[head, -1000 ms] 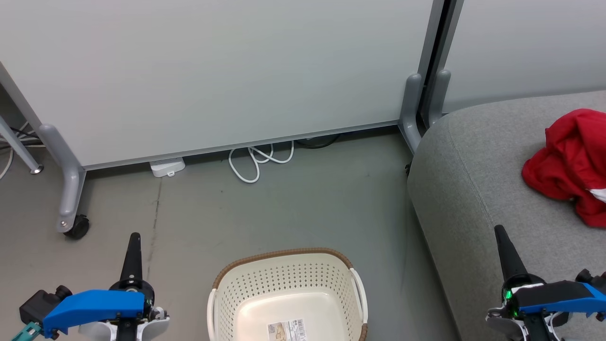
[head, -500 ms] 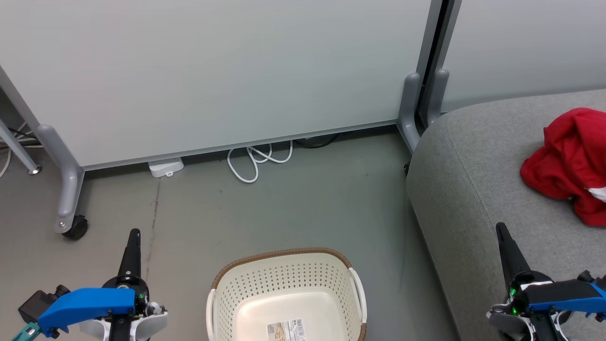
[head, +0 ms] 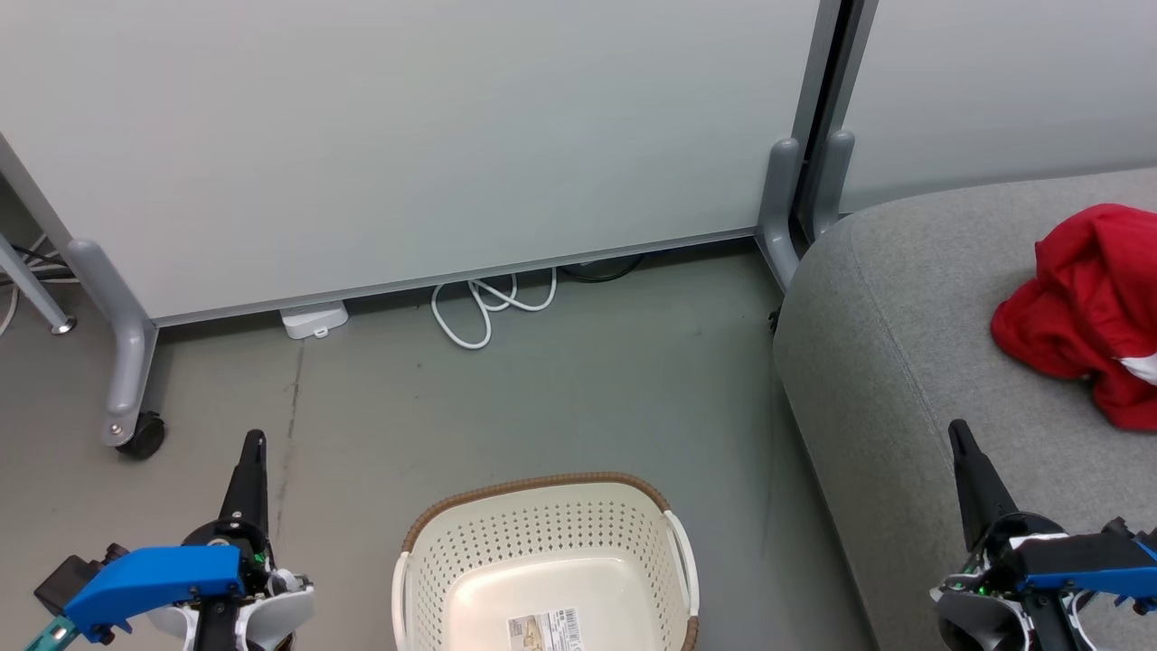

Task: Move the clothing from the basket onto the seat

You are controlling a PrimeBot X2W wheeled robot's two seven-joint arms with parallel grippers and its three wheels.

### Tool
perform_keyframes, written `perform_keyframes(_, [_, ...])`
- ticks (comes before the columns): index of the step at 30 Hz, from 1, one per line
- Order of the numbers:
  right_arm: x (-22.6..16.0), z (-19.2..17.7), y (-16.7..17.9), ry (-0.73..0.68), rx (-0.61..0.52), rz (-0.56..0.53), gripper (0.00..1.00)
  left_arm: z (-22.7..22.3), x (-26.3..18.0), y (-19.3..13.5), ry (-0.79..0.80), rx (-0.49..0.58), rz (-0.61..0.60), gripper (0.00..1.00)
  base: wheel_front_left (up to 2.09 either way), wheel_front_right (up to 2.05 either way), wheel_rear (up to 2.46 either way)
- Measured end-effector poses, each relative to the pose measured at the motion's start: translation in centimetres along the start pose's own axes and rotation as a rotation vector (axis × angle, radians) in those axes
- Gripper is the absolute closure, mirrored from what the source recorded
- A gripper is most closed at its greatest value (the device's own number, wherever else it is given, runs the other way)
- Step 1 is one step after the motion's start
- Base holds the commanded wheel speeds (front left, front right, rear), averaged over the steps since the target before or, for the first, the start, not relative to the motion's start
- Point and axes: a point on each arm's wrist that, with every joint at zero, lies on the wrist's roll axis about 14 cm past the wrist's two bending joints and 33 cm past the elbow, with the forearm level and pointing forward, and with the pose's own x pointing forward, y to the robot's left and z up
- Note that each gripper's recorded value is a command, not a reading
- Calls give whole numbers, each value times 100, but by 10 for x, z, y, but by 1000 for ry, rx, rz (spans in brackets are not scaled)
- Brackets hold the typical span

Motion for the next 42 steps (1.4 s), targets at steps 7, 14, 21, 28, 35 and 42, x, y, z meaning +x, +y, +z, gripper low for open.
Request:
perform_keyframes(7, [0, 1, 1, 1, 50, 7, 100, 0, 1, -3, 3, -50, -10, 100, 0, 0, 0])
perform_keyframes(14, [0, 2, 3, 1, 98, 14, 100, 0, 3, -5, 8, -95, -22, 100, 0, 0, 0])
perform_keyframes(21, [0, 3, 3, -1, 113, 17, 100, 0, 3, -7, 8, -111, -27, 100, 0, 0, 0])
perform_keyframes(28, [0, 3, 3, -1, 113, 17, 100, 0, 3, -7, 8, -111, -29, 100, 0, 0, 0])
perform_keyframes(35, [0, 3, 3, -1, 113, 17, 100, 0, 3, -7, 8, -111, -30, 100, 0, 0, 0])
perform_keyframes(42, [0, 3, 3, -1, 113, 17, 100, 0, 3, -7, 8, -111, -30, 100, 0, 0, 0])
